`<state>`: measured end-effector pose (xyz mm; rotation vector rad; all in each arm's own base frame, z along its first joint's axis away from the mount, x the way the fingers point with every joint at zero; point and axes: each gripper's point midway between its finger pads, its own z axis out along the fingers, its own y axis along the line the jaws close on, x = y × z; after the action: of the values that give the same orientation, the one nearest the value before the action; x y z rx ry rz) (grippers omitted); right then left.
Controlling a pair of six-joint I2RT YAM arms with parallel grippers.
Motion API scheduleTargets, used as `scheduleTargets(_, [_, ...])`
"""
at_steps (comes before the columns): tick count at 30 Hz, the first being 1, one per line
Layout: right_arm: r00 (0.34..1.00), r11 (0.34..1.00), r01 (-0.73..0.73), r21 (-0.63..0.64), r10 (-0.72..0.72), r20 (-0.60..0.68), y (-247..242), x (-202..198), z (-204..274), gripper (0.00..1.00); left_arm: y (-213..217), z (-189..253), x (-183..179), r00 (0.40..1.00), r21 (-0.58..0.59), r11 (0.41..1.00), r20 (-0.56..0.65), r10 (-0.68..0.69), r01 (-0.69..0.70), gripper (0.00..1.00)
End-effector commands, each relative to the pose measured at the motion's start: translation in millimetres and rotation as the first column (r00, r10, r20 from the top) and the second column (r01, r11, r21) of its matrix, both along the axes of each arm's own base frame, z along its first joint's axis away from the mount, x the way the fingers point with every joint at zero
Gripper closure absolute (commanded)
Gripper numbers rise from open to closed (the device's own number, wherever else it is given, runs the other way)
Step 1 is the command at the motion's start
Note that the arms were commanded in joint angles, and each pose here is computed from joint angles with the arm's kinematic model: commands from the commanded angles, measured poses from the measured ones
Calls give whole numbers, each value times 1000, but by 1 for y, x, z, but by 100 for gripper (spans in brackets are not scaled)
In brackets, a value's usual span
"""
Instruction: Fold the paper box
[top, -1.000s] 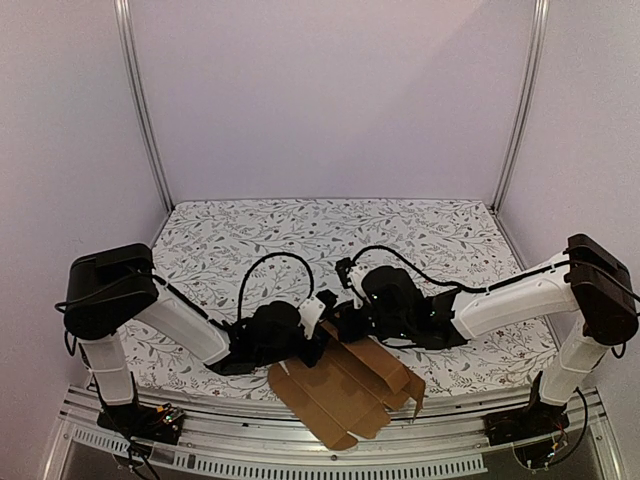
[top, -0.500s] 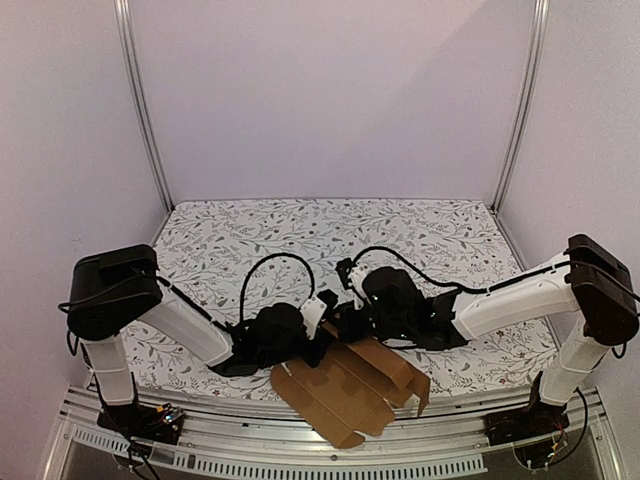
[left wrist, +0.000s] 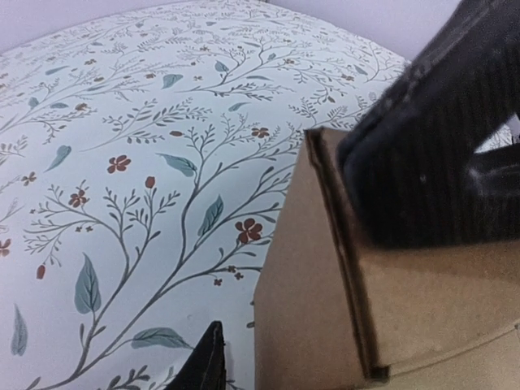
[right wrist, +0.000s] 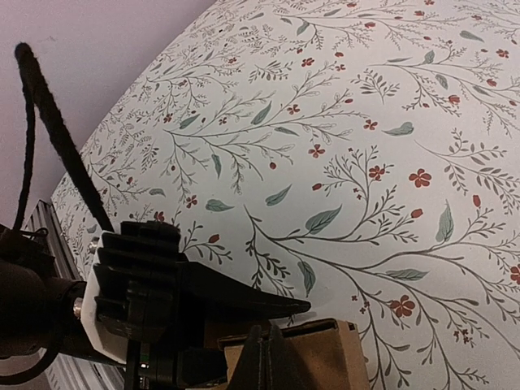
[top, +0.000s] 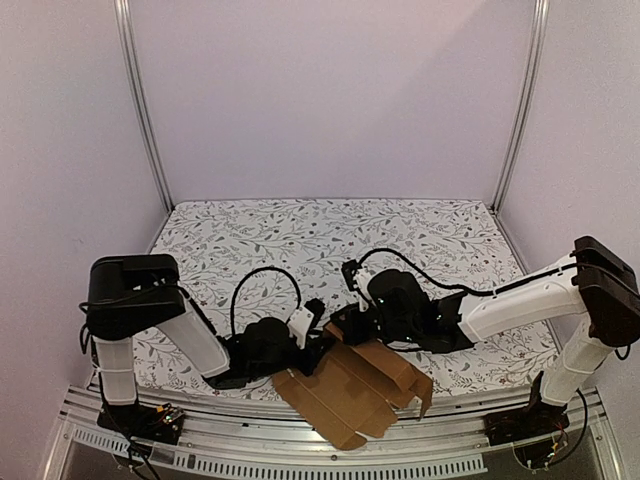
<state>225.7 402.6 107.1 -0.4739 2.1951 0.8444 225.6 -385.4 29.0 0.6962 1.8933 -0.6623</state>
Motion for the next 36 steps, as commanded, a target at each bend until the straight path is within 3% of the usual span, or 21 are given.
scheduleTargets(1, [1000,999,12,-50,-14,-27,-13,-7,-12,100,-11,8,-4,1000,-65,998,15,-24,25,75])
scheduleTargets(26, [999,999,13,-49,-15,-42,-10,-7,-16,100,-27,19,13,997,-126,992,82,-2,12,79])
scheduleTargets(33, [999,999,6,-48,-8,-43,-7,-7,-15,100,-25,16,15,997,-126,992,71,1,8,100])
scheduleTargets(36, [999,999,5,-49,-8,-44,-7,-7,-15,100,-24,14,16,998,-125,992,65,5,3,100])
